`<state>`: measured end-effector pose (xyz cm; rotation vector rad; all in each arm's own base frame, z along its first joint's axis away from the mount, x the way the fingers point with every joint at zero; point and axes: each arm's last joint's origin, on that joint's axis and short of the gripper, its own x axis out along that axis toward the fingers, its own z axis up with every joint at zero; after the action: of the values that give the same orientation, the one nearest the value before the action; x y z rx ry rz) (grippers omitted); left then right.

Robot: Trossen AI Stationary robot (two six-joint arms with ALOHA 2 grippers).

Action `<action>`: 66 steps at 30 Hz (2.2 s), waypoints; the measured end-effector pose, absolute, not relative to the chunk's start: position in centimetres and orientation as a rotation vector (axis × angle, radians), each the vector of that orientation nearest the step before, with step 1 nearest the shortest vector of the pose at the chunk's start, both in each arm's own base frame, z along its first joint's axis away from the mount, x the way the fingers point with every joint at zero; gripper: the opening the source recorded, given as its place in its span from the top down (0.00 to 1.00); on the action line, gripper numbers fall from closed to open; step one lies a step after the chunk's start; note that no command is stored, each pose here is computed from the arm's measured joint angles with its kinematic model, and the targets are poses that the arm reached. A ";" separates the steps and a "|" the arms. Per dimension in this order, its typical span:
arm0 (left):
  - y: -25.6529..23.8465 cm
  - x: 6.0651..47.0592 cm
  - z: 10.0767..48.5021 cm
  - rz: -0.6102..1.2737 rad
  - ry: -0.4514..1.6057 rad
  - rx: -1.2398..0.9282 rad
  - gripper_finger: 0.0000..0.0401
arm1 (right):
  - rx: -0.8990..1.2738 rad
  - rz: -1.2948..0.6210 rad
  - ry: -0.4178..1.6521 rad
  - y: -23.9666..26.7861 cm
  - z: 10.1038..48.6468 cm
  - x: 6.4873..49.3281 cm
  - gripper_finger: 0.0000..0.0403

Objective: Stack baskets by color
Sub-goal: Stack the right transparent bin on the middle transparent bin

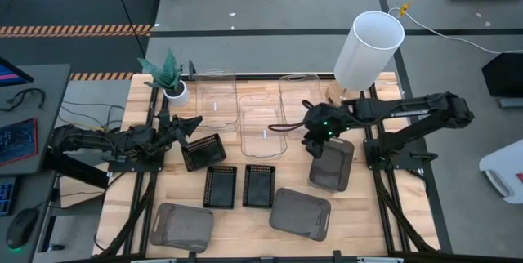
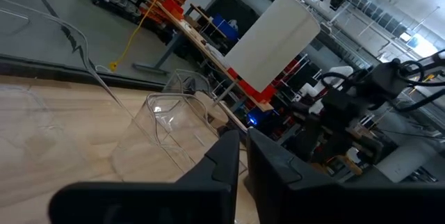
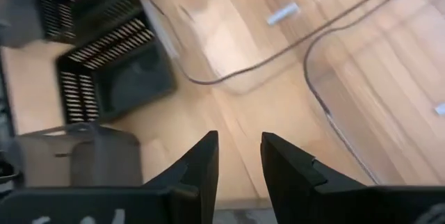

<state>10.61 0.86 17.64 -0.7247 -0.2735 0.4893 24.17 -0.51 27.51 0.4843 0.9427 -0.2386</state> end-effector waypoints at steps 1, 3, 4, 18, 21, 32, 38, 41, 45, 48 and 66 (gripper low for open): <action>0.9 10.6 17.6 0.489 -0.274 -0.725 0.92 | 0.476 -0.246 0.965 -0.5 27.5 24.5 0.72; 0.9 10.6 17.6 0.489 -0.274 -0.725 0.92 | 0.445 -0.267 1.014 -0.6 27.2 25.0 0.72; 0.9 10.6 17.6 0.489 -0.274 -0.724 0.92 | 0.431 -0.283 1.041 -0.7 26.9 25.2 0.72; 0.9 10.6 17.6 0.489 -0.273 -0.724 0.92 | 0.242 -0.228 1.337 -1.3 26.0 28.1 0.67; 0.9 10.6 17.6 0.489 -0.273 -0.724 0.93 | 0.153 -0.239 1.352 -1.4 27.0 28.8 0.62; 0.9 10.6 17.6 0.489 -0.274 -0.725 0.90 | 0.011 -0.186 1.505 -4.2 26.2 29.7 0.51; 0.9 10.6 17.7 0.489 -0.274 -0.724 0.91 | -0.012 -0.124 1.565 -5.5 24.7 30.3 0.52; 0.9 10.6 17.6 0.489 -0.273 -0.724 0.91 | -0.012 -0.109 1.579 -5.9 24.2 30.5 0.52; 0.9 10.6 17.6 0.489 -0.273 -0.725 0.91 | -0.005 -0.077 1.576 -6.3 23.6 30.9 0.52; 0.9 10.6 17.6 0.489 -0.273 -0.725 0.90 | 0.002 -0.043 1.582 -6.5 23.1 31.0 0.52; 0.8 10.7 17.6 0.491 -0.269 -0.723 0.90 | -0.008 -0.015 1.604 -7.9 19.0 32.1 0.62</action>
<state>10.66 0.85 17.60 -0.7229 -0.2687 0.4908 32.10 -7.94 19.01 -0.0077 1.6043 -0.0153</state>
